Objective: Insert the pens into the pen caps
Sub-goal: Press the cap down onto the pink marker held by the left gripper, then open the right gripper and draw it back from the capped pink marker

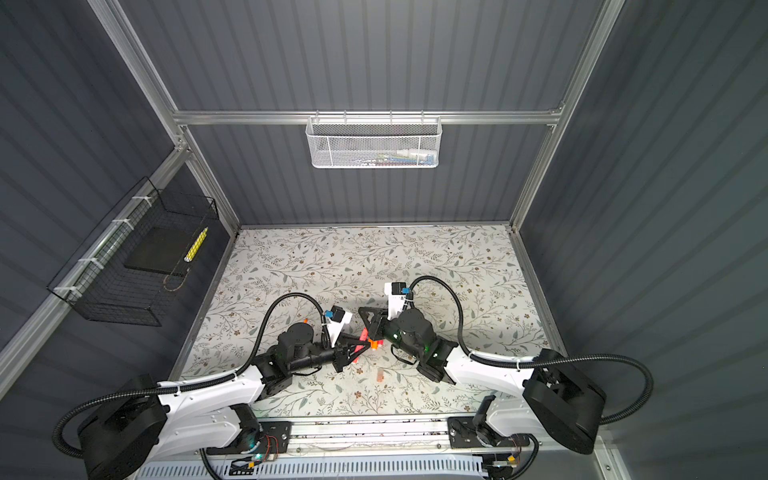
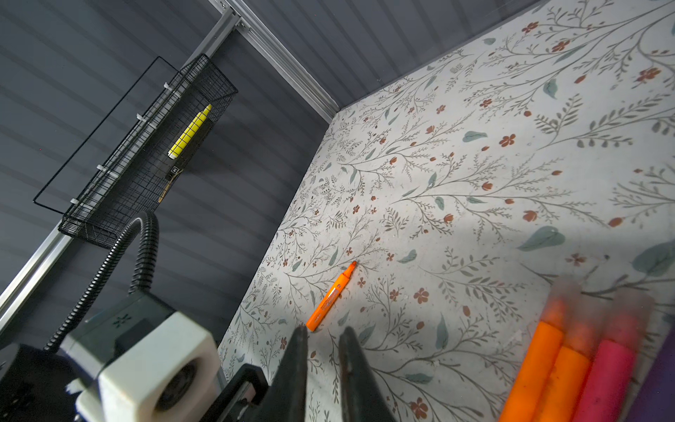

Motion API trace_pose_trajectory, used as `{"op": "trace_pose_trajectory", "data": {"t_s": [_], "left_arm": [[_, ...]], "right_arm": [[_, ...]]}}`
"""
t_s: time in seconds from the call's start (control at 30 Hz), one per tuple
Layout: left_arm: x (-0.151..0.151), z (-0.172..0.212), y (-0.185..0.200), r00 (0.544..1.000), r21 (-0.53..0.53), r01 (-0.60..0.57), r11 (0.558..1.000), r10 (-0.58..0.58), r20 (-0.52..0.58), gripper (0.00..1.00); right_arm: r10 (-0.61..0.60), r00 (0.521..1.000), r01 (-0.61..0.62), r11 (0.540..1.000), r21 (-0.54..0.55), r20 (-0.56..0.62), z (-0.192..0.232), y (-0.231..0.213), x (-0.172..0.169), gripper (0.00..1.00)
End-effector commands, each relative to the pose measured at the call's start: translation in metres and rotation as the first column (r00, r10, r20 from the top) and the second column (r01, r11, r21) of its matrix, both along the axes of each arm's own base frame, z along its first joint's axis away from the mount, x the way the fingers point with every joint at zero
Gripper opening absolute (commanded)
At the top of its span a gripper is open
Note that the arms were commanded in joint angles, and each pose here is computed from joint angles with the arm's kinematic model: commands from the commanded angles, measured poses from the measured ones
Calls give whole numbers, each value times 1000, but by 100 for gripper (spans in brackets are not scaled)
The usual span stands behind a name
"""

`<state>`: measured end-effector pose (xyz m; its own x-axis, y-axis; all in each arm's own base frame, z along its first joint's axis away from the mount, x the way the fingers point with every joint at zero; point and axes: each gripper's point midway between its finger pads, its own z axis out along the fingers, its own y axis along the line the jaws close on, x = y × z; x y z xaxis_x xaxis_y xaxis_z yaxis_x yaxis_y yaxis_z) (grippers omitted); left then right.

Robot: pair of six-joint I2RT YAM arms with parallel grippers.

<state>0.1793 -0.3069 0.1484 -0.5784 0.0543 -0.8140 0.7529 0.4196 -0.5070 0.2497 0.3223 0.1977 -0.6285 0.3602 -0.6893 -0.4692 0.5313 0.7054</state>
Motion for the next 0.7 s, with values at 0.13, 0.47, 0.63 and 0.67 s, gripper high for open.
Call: {"op": "trace_pose_trajectory", "data": {"t_s": [0.13, 0.47, 0.63, 0.67], "left_arm": [[-1, 76, 2, 991, -268, 116, 956, -93, 98, 0], [67, 80, 33, 944, -83, -260, 962, 271, 189, 0], [90, 80, 58, 868, -36, -433, 900, 428, 250, 0], [92, 80, 58, 866, -34, -440, 897, 434, 250, 0]], "right_arm": [[143, 988, -143, 990, -3, 59, -7, 15, -31, 0], [126, 988, -132, 989, -62, -90, -43, 33, -58, 0], [147, 978, -157, 986, -60, -146, -51, 58, -82, 0], [151, 978, -161, 985, -60, -144, -50, 62, -85, 0]]}}
